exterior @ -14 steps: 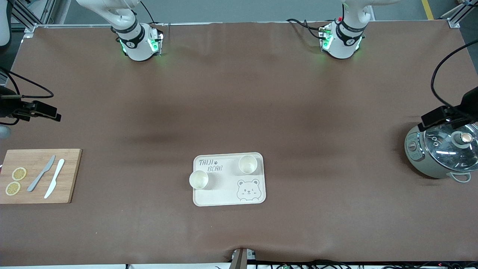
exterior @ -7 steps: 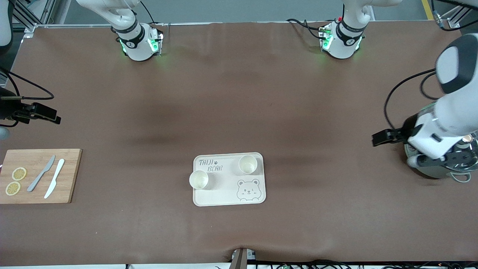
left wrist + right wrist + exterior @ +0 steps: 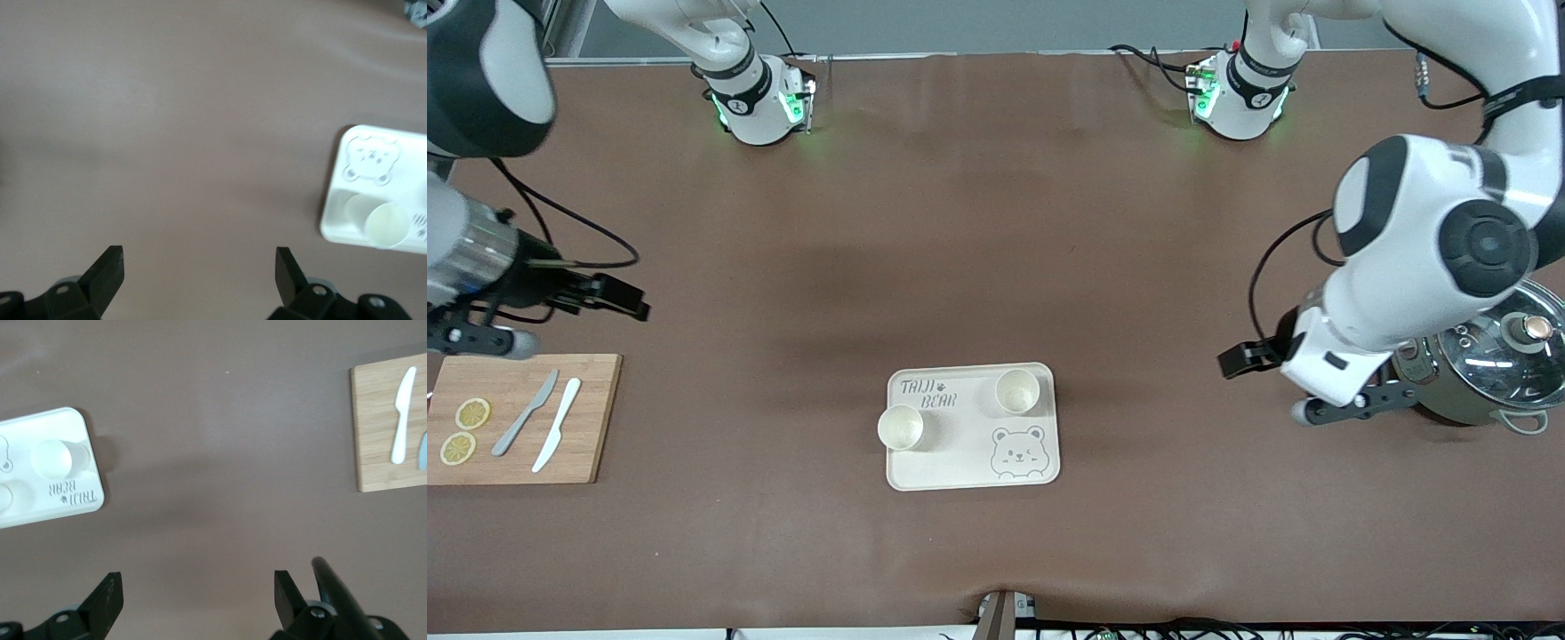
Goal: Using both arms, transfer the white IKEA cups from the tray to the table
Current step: 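Lower the left gripper and the right gripper onto the two white cups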
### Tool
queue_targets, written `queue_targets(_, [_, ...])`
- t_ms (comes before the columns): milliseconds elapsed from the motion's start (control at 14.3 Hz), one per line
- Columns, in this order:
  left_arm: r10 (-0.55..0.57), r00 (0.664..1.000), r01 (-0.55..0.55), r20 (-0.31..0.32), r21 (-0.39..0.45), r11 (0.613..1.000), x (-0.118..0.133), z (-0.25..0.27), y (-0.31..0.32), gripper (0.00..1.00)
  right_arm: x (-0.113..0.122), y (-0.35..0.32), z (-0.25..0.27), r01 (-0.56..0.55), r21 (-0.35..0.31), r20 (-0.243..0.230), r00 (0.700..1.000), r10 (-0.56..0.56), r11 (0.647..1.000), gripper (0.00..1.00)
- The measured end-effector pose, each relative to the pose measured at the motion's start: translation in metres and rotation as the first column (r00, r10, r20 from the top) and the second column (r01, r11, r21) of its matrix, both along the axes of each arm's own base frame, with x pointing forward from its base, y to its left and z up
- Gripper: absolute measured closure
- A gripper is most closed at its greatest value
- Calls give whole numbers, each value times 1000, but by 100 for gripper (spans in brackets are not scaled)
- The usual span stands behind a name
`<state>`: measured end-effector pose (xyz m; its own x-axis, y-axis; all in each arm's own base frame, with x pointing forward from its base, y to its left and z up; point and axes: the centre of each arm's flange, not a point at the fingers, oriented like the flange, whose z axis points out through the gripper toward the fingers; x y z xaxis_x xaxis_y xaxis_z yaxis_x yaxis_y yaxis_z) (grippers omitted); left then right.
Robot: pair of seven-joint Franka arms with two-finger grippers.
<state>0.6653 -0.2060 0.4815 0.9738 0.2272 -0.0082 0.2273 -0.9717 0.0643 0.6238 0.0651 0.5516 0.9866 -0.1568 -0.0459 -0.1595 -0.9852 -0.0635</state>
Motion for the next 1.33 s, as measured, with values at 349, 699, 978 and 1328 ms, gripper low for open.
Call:
queue_targets(349, [113,993,-112,29,-23,993,-9,-42,-87,0,26,82,-53,79,-3,35,996,-79,997,0])
queue_targets(699, [205,976,-201,69,-66,977,-12,-81,-139,0,44,135,-113,107,-2,62,992,-106,994,0])
queue_targets(978, [246,964,-235,100,-111,966,-24,-122,-191,0,54,149,-144,111,4,91,990,-111,994,0])
queue_targets(1328, [212,973,-204,95,-88,975,-45,-176,-232,0,69,177,-211,107,22,159,981,-109,994,0])
